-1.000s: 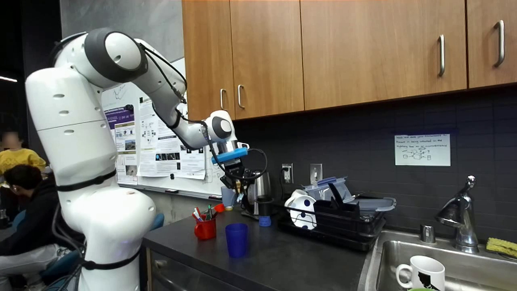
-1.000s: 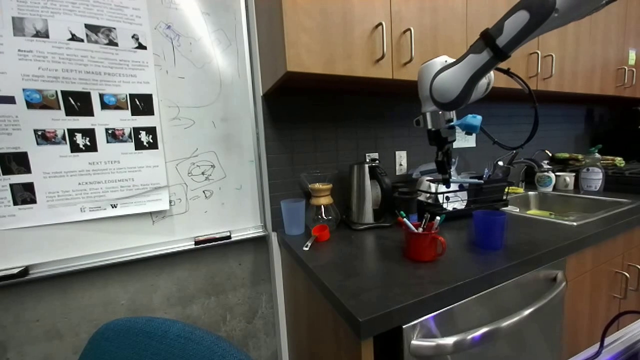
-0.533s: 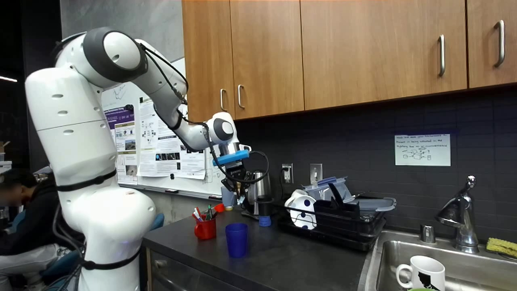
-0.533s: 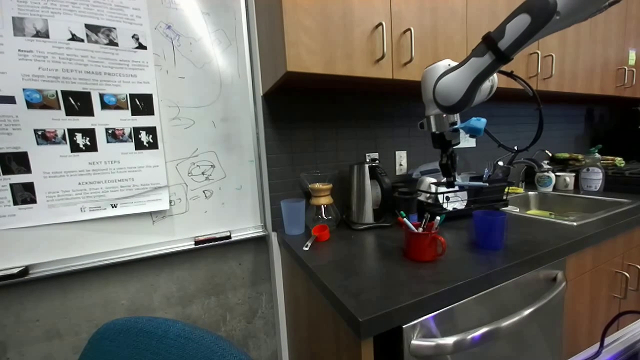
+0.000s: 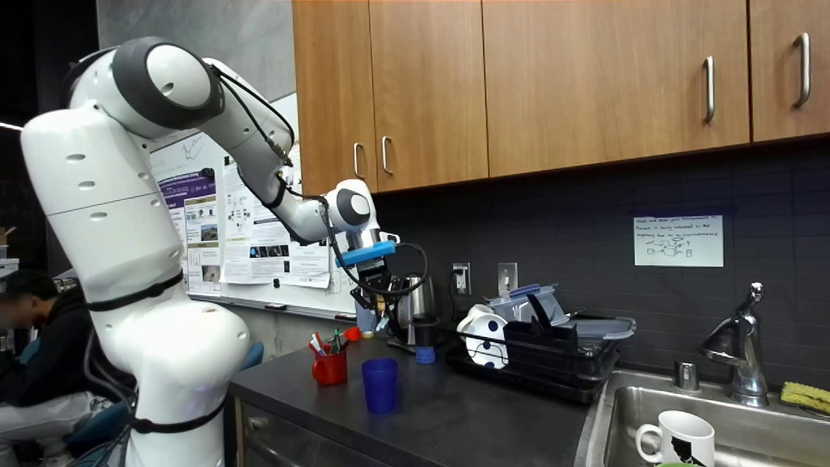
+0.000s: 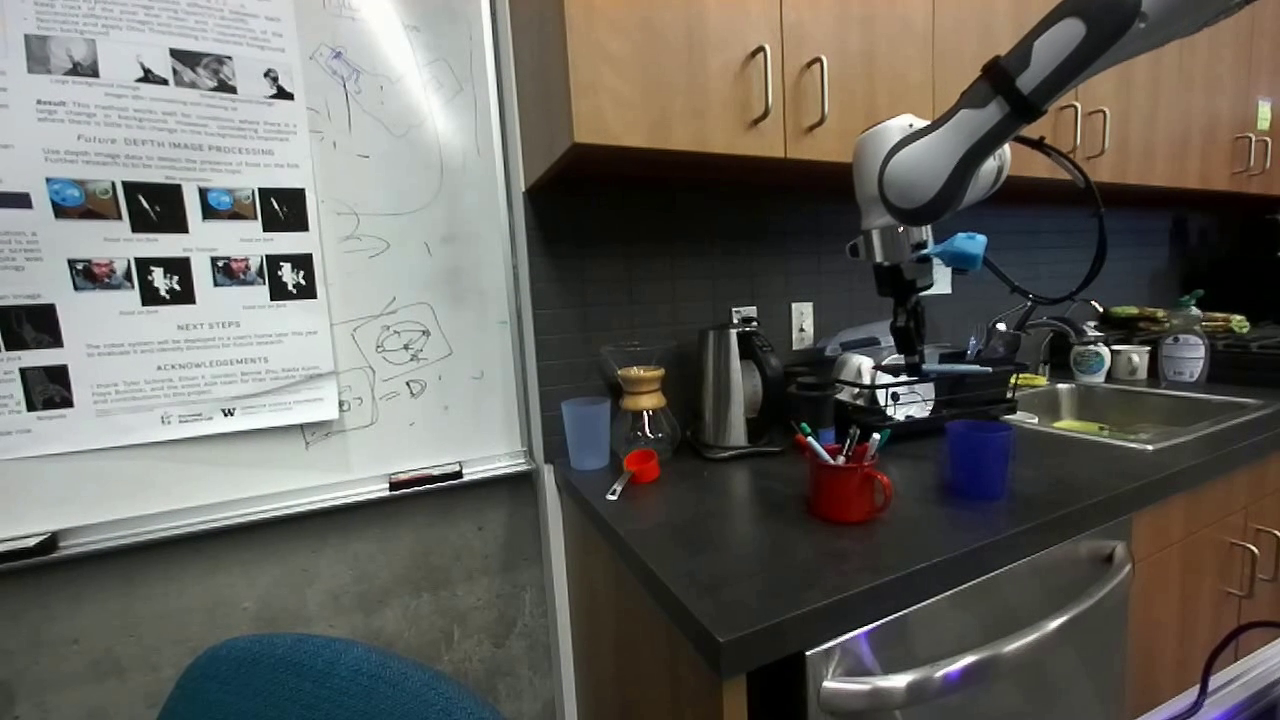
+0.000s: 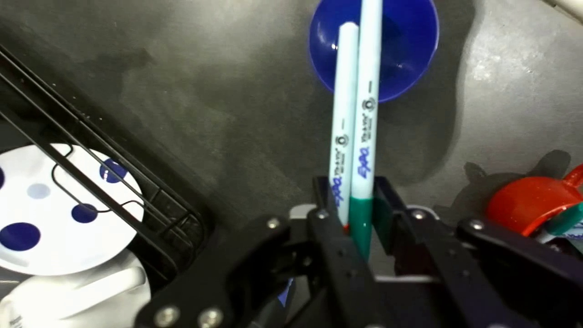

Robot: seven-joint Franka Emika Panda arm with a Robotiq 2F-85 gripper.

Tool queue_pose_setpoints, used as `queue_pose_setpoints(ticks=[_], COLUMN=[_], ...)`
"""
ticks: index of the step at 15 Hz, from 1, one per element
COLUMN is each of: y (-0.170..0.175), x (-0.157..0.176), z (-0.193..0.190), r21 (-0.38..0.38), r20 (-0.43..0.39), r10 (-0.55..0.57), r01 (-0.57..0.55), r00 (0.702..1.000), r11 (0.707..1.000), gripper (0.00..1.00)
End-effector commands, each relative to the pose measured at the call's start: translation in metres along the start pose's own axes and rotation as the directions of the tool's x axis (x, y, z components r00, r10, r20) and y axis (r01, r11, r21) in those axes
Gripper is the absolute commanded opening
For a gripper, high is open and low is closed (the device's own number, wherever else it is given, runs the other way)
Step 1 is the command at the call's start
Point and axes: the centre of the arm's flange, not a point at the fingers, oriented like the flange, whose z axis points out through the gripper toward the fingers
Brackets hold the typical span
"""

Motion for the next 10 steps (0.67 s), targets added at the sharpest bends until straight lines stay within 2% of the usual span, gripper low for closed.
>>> queue_pose_setpoints(ticks=[1, 10], y=[-0.006, -0.023], x=[-0.027, -0.040], z=[-0.010, -0.011], r21=[-0.004, -0.005], r20=[-0.006, -0.022], r10=[0.023, 0.023], r01=[-0.023, -0.023], r00=[1.000, 0.999], r11=[1.000, 1.000], gripper=[0.06, 0.06])
